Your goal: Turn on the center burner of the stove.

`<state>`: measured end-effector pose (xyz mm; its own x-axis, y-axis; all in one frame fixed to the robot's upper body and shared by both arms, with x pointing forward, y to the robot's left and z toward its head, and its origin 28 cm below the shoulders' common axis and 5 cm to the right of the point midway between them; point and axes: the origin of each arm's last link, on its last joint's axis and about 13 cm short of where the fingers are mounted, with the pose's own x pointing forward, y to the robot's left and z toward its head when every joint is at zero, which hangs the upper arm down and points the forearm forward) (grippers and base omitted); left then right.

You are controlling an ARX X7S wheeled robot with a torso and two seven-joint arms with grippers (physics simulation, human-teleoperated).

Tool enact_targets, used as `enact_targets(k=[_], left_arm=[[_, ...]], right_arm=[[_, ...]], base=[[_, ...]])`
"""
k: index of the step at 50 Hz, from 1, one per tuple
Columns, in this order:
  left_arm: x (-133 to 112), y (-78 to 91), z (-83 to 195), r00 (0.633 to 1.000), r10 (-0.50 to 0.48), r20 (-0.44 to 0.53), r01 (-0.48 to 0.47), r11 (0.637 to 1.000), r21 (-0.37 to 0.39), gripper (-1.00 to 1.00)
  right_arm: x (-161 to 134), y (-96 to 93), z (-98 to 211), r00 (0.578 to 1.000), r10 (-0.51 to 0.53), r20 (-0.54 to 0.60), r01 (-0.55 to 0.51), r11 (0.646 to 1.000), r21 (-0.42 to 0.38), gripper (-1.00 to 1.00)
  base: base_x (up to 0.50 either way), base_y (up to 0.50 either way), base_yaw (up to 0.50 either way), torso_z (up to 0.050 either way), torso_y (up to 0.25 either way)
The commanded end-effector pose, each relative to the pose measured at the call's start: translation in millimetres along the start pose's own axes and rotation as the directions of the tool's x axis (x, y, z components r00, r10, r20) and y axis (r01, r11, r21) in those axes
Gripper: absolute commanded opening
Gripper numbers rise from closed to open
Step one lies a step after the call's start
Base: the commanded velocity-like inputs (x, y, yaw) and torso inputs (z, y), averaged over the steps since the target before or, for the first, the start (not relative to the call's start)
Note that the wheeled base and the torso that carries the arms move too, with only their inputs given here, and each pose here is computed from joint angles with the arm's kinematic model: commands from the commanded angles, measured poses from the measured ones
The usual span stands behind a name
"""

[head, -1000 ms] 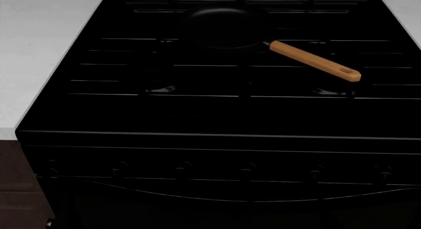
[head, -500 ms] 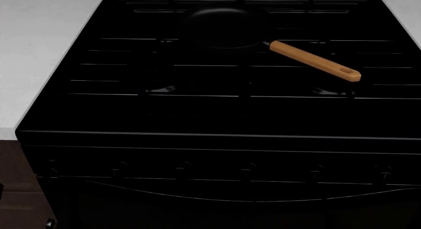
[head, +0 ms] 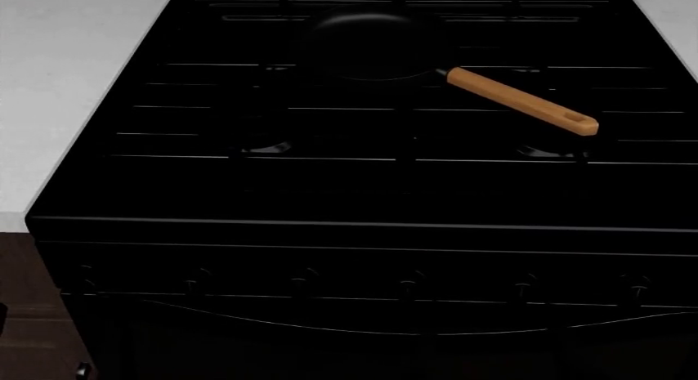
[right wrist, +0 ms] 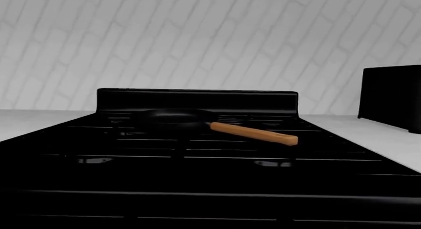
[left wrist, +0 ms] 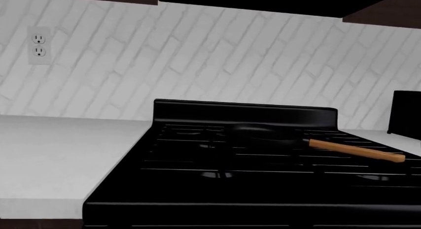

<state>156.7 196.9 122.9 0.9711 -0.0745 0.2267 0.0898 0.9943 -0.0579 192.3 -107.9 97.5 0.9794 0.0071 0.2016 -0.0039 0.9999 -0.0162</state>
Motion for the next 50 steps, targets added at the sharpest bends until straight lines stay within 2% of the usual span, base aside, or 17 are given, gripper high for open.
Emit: enact_targets(k=[1, 17, 18, 22, 50], left_arm=[[-1, -1.2, 0, 1.0, -0.003, 0.011, 0.003, 1.0, 0.023, 1.0], [0, -1.2, -1, 1.0, 0.018, 0.013, -0.018, 0.999, 0.039, 1.0], [0, -1.6, -2, 1.0, 0.016, 0.012, -0.016, 0.999, 0.042, 1.0], [1, -2.0, -3, 1.0, 0.01, 0.006, -0.01, 0.999, 0.044, 1.0], [1, -3.3, -4, 1.0, -0.002, 0.005, 0.002, 0.998, 0.061, 1.0]], right_arm=[[18, -5.2, -9, 1.0, 0.009, -0.022, -0.009, 1.0, -0.005, 1.0], [48, -17.5, -28, 0.999, -0.01, -0.049, 0.011, 1.0, 0.017, 1.0], [52, -21.5, -40, 0.997, -0.02, -0.075, 0.021, 1.0, 0.015, 1.0], [57, -24.3, -47, 0.997, -0.032, -0.077, 0.034, 0.999, 0.024, 1.0], [80, -33.2, -64, 0.992, -0.04, -0.12, 0.042, 0.999, 0.015, 1.0]], base=[[0.0, 0.0, 0.0, 0.0, 0.0], [0.0, 0.0, 0.0, 0.0, 0.0], [0.0, 0.0, 0.0, 0.0, 0.0], [0.0, 0.0, 0.0, 0.0, 0.0], [0.0, 0.0, 0.0, 0.0, 0.0]])
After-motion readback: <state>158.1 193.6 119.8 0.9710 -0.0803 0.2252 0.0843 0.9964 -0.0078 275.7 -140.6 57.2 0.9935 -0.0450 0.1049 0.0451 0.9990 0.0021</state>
